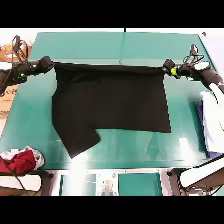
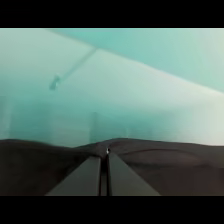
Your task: Fold the shirts.
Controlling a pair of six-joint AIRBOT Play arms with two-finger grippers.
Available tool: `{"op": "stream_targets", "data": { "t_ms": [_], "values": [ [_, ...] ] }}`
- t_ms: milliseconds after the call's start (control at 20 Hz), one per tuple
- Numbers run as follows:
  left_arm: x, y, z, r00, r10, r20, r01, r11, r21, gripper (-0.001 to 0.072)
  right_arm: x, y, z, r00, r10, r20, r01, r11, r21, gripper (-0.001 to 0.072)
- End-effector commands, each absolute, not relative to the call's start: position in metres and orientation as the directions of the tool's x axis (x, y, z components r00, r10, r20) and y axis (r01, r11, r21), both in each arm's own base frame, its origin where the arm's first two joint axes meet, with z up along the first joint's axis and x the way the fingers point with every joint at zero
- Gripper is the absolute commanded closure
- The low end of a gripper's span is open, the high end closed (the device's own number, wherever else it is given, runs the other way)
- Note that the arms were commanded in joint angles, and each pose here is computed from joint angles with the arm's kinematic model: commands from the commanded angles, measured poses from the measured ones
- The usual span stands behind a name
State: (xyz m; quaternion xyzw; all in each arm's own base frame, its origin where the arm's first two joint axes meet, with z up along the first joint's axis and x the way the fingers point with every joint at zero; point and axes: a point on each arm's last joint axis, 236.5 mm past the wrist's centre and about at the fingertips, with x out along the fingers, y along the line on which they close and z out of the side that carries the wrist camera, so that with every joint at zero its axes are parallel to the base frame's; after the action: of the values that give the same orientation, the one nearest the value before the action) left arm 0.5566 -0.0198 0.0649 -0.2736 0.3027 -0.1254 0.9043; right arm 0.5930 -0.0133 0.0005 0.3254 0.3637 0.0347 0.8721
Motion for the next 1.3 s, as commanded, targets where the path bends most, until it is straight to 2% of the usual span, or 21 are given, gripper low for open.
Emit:
{"op": "stream_targets", "data": {
  "t_ms": [0, 150, 300, 400, 600, 850, 900, 950, 1000, 1050, 1100, 1150, 1200, 1250],
  "values": [
    [0.562, -0.013, 0.066, 0.791, -0.373, -0.485, 0.067, 0.841, -0.537, 0.068, 0.601, -0.015, 0.006, 0.717, 0.324, -0.617, 0.145, 0.796, 0.587, 0.0694],
    [0.535, -0.022, 0.056, 0.683, -0.473, -0.556, 0.115, 0.822, -0.558, 0.0681, 0.565, -0.013, -0.004, 0.595, 0.385, -0.706, 0.119, 0.826, 0.55, 0.0695],
    [0.495, -0.012, 0.01, 0.514, -0.427, -0.744, 0.055, 0.882, -0.468, 0.0681, 0.517, -0.008, -0.031, 0.438, 0.399, -0.805, 0.119, 0.863, 0.492, 0.0696],
    [0.477, -0.008, -0.011, 0.449, -0.406, -0.796, 0.032, 0.897, -0.44, 0.0681, 0.489, -0.001, -0.049, 0.379, 0.414, -0.828, 0.147, 0.856, 0.496, 0.0696],
    [0.466, -0.008, -0.043, 0.411, -0.405, -0.816, -0.012, 0.893, -0.449, 0.0681, 0.45, 0.011, -0.086, 0.276, 0.441, -0.854, 0.202, 0.842, 0.5, 0.0695],
    [0.469, -0.015, -0.041, 0.419, -0.436, -0.796, -0.014, 0.874, -0.486, 0.0679, 0.451, 0.012, -0.077, 0.271, 0.452, -0.85, 0.188, 0.841, 0.508, 0.0693],
    [0.469, -0.018, -0.04, 0.417, -0.449, -0.79, -0.016, 0.866, -0.5, 0.0679, 0.452, 0.014, -0.07, 0.264, 0.462, -0.847, 0.173, 0.841, 0.513, 0.0668],
    [0.466, -0.021, -0.039, 0.407, -0.459, -0.79, -0.014, 0.861, -0.508, 0.0673, 0.453, 0.015, -0.06, 0.256, 0.473, -0.843, 0.155, 0.841, 0.519, 0.0481],
    [0.46, -0.024, -0.037, 0.381, -0.476, -0.793, -0.002, 0.857, -0.515, 0.0397, 0.453, 0.015, -0.049, 0.244, 0.484, -0.84, 0.141, 0.839, 0.525, 0.0368],
    [0.453, -0.028, -0.033, 0.349, -0.494, -0.796, 0.009, 0.852, -0.524, 0.0151, 0.451, 0.012, -0.036, 0.222, 0.491, -0.842, 0.143, 0.838, 0.526, 0.0361],
    [0.444, -0.035, -0.025, 0.302, -0.524, -0.797, 0.029, 0.84, -0.541, 0.0138, 0.446, 0.005, -0.026, 0.196, 0.48, -0.855, 0.156, 0.846, 0.511, 0.0391],
    [0.436, -0.037, -0.017, 0.252, -0.539, -0.804, 0.056, 0.837, -0.544, 0.0141, 0.441, -0.003, -0.018, 0.172, 0.463, -0.87, 0.165, 0.857, 0.488, 0.0571],
    [0.425, -0.039, -0.008, 0.197, -0.548, -0.813, 0.057, 0.834, -0.548, 0.0298, 0.435, -0.013, -0.008, 0.166, 0.439, -0.883, 0.171, 0.869, 0.464, 0.0693],
    [0.419, -0.038, 0.0, 0.161, -0.545, -0.823, 0.06, 0.837, -0.543, 0.0568, 0.429, -0.021, 0.001, 0.175, 0.414, -0.894, 0.19, 0.876, 0.443, 0.0693]
  ]
}}
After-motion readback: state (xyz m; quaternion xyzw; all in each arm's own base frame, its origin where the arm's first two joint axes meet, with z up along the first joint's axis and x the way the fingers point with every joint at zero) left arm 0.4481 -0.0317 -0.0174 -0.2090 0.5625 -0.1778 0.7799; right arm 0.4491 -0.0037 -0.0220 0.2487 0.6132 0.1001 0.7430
